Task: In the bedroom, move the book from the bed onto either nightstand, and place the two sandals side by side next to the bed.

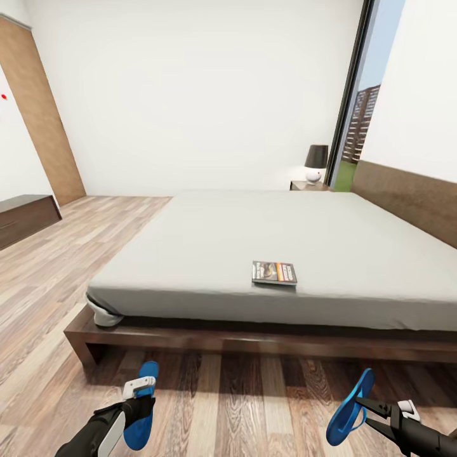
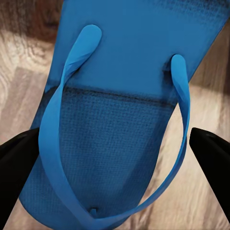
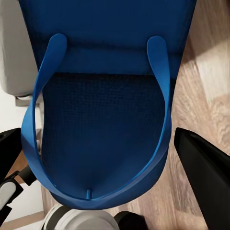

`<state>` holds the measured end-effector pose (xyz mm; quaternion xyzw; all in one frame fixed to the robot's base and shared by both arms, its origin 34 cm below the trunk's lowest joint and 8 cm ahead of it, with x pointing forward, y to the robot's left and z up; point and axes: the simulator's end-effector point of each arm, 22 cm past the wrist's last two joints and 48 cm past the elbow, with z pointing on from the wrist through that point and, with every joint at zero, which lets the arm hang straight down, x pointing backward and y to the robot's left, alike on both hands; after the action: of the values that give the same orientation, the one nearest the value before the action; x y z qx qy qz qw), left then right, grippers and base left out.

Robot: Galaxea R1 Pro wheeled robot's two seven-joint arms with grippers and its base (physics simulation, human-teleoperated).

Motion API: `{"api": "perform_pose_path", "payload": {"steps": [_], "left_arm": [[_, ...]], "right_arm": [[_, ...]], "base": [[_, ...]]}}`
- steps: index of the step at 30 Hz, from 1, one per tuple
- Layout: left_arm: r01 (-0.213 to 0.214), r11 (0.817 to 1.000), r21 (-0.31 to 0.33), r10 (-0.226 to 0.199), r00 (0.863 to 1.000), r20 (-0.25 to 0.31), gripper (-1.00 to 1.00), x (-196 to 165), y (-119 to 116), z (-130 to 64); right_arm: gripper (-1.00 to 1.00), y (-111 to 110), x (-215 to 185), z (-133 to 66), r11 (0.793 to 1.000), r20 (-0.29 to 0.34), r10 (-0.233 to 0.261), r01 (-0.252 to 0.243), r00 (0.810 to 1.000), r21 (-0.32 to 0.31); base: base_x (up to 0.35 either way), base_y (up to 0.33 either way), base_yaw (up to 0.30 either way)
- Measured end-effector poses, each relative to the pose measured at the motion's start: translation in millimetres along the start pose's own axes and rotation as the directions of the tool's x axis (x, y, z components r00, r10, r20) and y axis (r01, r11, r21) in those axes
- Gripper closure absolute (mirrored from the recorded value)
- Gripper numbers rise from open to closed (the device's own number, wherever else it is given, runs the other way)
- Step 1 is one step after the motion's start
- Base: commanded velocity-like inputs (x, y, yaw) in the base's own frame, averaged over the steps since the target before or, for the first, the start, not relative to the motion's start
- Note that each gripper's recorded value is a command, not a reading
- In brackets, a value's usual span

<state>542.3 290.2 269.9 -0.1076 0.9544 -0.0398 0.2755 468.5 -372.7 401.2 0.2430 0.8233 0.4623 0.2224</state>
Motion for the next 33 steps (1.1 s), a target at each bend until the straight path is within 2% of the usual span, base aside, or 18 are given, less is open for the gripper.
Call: {"api": "perform_pose_path", "payload": {"steps": [33], "left_arm": [[-0.001,1.000,-0.027,-0.003,0.992,-0.123,1.00,62.8,13.9,35.2]], "right_arm": [[1.00,-51.6,20.5,14.9,0.994,-0.049,0.082,-0.078,0.995,0.076]], "base": [[0.000,0.000,0.000]]}}
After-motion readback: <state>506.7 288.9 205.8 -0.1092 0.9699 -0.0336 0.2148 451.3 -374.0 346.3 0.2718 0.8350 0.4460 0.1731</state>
